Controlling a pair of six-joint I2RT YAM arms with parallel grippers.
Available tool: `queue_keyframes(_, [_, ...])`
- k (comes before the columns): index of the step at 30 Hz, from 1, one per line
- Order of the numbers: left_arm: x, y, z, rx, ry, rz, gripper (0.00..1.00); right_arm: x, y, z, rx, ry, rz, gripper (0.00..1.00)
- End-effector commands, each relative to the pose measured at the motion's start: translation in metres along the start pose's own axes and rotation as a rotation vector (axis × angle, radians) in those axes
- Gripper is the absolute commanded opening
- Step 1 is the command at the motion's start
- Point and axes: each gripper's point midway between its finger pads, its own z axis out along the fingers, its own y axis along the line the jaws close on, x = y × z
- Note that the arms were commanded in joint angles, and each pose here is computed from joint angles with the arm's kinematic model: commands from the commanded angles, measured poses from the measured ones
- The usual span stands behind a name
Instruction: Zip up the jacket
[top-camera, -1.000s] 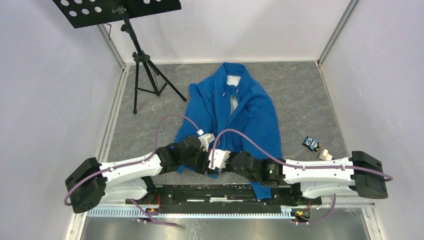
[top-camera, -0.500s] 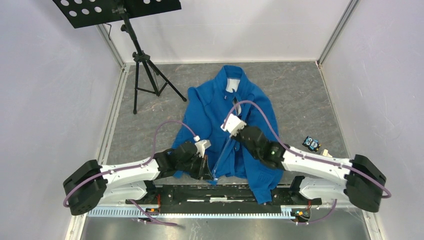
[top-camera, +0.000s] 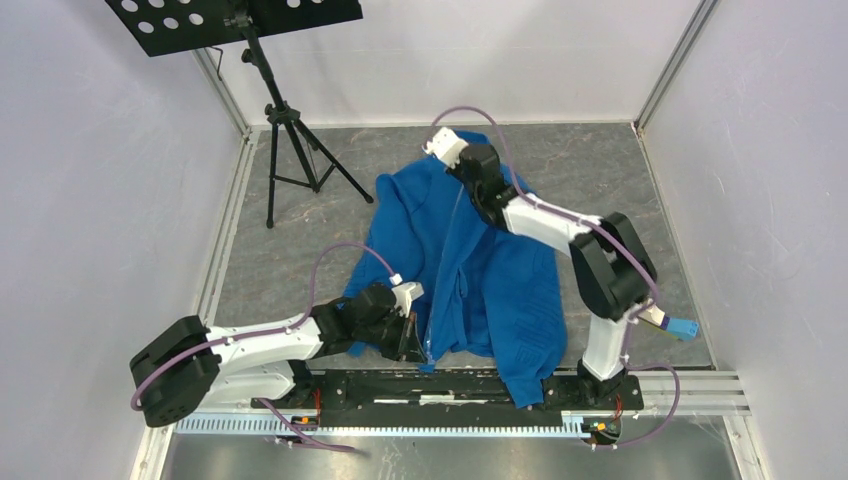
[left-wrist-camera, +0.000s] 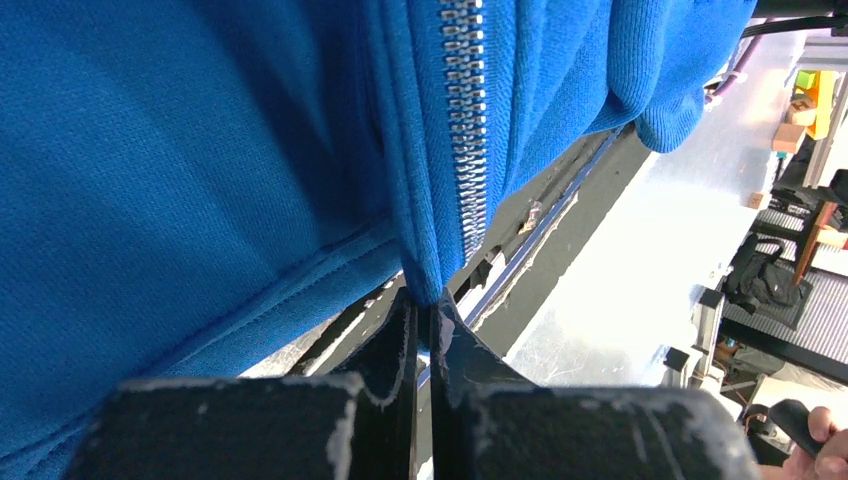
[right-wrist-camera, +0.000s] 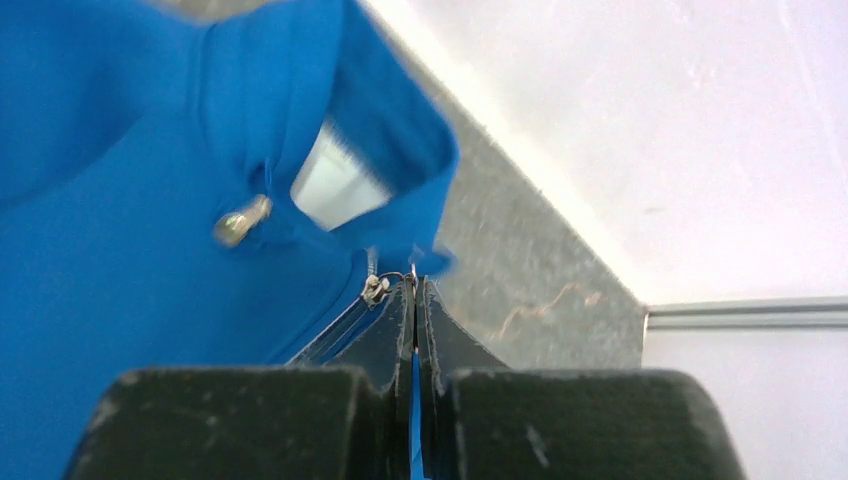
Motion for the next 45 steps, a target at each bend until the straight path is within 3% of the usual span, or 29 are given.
queue_keyframes(1, [0.033, 0.004, -0.003, 0.008, 0.126, -0.052, 0.02, -0.05, -0.067, 0.047, 0.195, -0.1, 0.002, 0.0])
queue_keyframes(14, [0.014, 0.003, 0.009, 0.005, 0.035, -0.105, 0.02, -0.086, -0.092, 0.135, 0.238, -0.186, 0.008, 0.0])
queue_keyframes(19, [-0.004, 0.008, 0.017, -0.057, -0.006, -0.094, 0.02, -0.107, -0.105, 0.142, 0.248, -0.266, 0.046, 0.0])
queue_keyframes(21, [-0.013, 0.026, 0.018, -0.181, -0.037, -0.09, 0.02, -0.119, -0.105, 0.135, 0.221, -0.268, 0.077, 0.05])
queue_keyframes(22, [-0.02, 0.03, 0.017, -0.226, -0.056, -0.074, 0.03, -0.124, -0.106, 0.127, 0.21, -0.257, 0.1, 0.24])
queue_keyframes(23, [-0.026, 0.039, 0.016, -0.282, -0.075, -0.067, 0.1, -0.129, -0.108, 0.116, 0.191, -0.251, 0.129, 0.55])
queue_keyframes(24, [-0.033, 0.041, 0.016, -0.306, -0.096, -0.06, 0.18, -0.133, -0.11, 0.102, 0.175, -0.25, 0.16, 0.79])
queue_keyframes(26, [-0.043, 0.038, 0.016, -0.311, -0.125, -0.054, 0.35, -0.129, -0.098, 0.075, 0.073, -0.234, 0.243, 0.98])
queue_keyframes(28, [-0.049, 0.028, 0.017, -0.275, -0.137, -0.053, 0.54, -0.12, -0.087, 0.038, -0.008, -0.221, 0.351, 0.98])
queue_keyframes(30, [-0.051, 0.021, 0.014, -0.252, -0.142, -0.064, 0.65, -0.115, -0.075, -0.006, -0.099, -0.237, 0.432, 0.98])
queue_keyframes(31, [-0.051, 0.017, 0.01, -0.244, -0.143, -0.064, 0.87, -0.106, -0.064, -0.024, -0.132, -0.224, 0.459, 0.98])
queue_keyframes(33, [-0.052, 0.009, -0.001, -0.221, -0.157, -0.059, 0.99, -0.092, -0.056, -0.066, -0.149, -0.194, 0.536, 0.98])
queue_keyframes(36, [-0.057, -0.006, -0.027, -0.188, -0.209, -0.038, 1.0, -0.077, -0.046, -0.127, -0.244, -0.174, 0.686, 0.98])
queue_keyframes(40, [-0.075, -0.032, -0.08, -0.161, -0.336, 0.027, 1.0, -0.059, -0.029, -0.201, -0.403, -0.24, 0.686, 0.98])
queue_keyframes(45, [-0.115, -0.081, -0.163, -0.129, -0.556, 0.128, 1.0, -0.048, -0.067, -0.268, -0.304, -0.38, 0.726, 0.98])
